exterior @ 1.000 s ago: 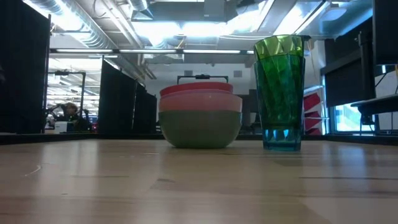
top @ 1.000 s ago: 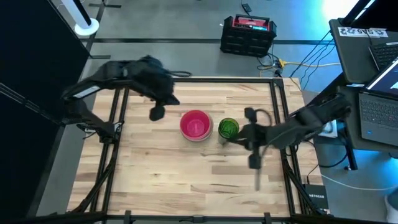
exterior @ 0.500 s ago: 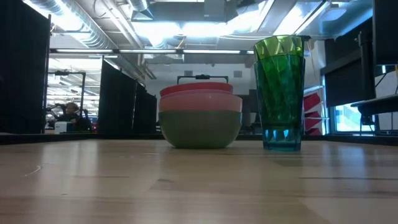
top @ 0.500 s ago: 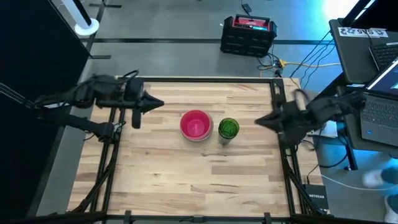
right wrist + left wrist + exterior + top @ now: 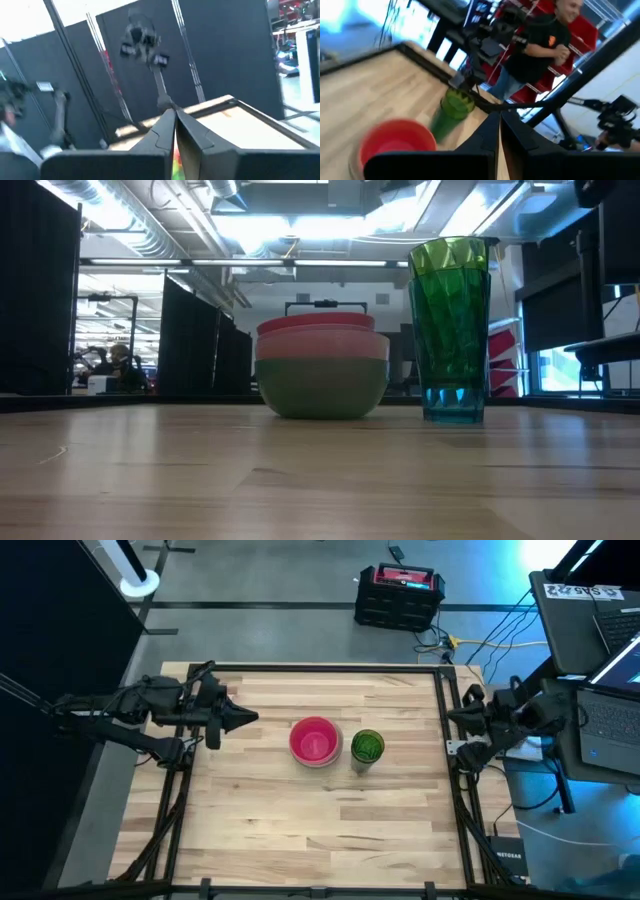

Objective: Nest bowls inside each other
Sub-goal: Return to Home Position

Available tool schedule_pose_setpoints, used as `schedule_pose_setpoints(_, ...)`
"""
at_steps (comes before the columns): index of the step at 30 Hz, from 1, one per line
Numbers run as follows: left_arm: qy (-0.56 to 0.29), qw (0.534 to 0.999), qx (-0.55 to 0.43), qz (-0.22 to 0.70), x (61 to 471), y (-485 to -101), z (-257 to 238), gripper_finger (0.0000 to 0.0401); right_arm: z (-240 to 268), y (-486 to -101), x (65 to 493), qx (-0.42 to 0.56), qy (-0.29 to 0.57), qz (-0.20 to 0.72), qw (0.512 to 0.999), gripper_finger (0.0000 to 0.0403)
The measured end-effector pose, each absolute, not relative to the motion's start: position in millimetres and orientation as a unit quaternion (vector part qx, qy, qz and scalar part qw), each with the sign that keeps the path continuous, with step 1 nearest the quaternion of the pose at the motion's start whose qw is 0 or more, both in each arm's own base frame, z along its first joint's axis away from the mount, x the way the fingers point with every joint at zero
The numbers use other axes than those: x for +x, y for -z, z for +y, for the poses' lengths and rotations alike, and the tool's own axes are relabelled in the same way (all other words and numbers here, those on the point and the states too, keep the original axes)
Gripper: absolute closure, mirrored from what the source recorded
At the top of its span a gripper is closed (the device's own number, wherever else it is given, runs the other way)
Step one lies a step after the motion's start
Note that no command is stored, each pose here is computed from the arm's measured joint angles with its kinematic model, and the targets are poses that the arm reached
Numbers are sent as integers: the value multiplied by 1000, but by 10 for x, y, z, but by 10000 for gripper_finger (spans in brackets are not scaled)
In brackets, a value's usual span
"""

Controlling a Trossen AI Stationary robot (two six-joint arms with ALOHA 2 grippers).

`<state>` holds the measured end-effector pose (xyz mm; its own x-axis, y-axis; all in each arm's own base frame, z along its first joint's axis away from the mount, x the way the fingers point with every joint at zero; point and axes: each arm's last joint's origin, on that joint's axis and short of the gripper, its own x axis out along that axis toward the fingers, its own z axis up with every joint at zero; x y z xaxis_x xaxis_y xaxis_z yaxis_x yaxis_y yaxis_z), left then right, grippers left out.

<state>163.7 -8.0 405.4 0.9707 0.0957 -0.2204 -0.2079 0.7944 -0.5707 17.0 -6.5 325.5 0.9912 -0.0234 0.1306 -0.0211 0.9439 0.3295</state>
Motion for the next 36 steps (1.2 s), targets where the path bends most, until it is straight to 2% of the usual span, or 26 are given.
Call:
schedule_pose_setpoints(17, 39, 986, -137, 85, 1750, -3580, -336, 401, 204, -2645, 571, 96, -110, -104, 984, 403)
schedule_pose_setpoints(27, 82, 984, -154, -31, 1458, -3136, -338, 401, 304, -2300, 749, 97, -125, -159, 974, 403)
schedule_pose_setpoints(30, 85, 983, -161, -29, 1410, -3017, -332, 401, 321, -2176, 791, 96, -122, -148, 977, 403)
schedule_pose_setpoints(36, 86, 981, -168, -36, 1398, -3012, -329, 401, 295, -2007, 856, 83, -98, -104, 986, 403)
